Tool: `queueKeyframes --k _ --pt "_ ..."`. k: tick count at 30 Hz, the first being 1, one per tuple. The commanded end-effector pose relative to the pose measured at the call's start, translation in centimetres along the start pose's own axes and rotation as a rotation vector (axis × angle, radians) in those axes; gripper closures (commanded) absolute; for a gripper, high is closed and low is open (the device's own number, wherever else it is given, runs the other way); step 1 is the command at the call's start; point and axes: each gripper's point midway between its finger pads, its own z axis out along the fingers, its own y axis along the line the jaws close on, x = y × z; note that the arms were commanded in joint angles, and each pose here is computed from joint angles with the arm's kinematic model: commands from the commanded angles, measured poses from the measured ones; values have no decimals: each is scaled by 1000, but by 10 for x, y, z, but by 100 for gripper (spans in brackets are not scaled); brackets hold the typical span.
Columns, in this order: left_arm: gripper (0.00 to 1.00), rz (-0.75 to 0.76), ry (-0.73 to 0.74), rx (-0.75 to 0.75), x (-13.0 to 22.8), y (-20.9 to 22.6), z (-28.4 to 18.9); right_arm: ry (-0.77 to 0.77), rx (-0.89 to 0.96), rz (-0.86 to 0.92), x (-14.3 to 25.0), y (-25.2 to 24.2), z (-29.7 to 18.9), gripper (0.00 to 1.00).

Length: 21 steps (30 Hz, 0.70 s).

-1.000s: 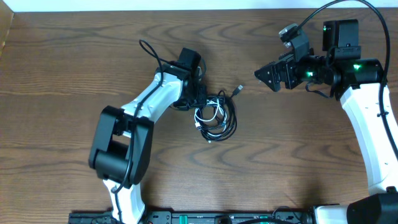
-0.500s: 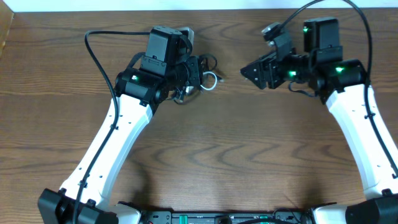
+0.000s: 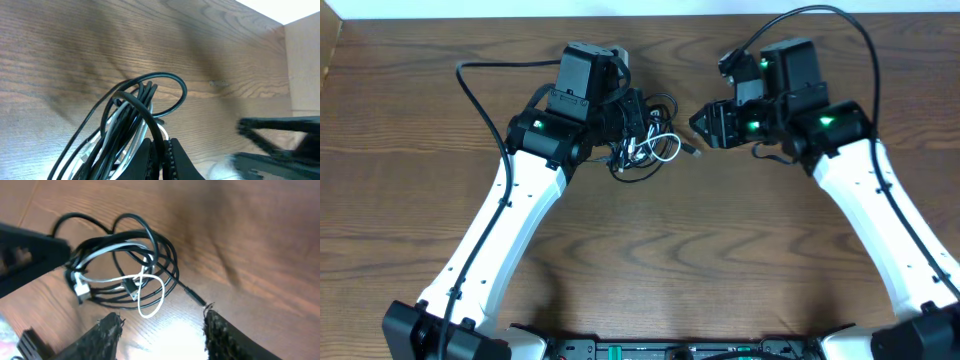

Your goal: Untangle cables

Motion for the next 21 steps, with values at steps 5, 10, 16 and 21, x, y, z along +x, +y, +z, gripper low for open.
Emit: queueKeyframes --k 5,10,16,21 --pt "93 -32 -1 31 -2 -8 -3 129 48 192 30 -6 54 50" --pt "93 -32 -2 30 -2 -8 -3 190 60 206 46 -4 81 52" --pt "93 -28 -8 20 -3 -6 -3 223 204 275 62 -37 102 68" --pt "92 -13 -7 13 -3 -4 -3 213 417 349 68 -89 90 99"
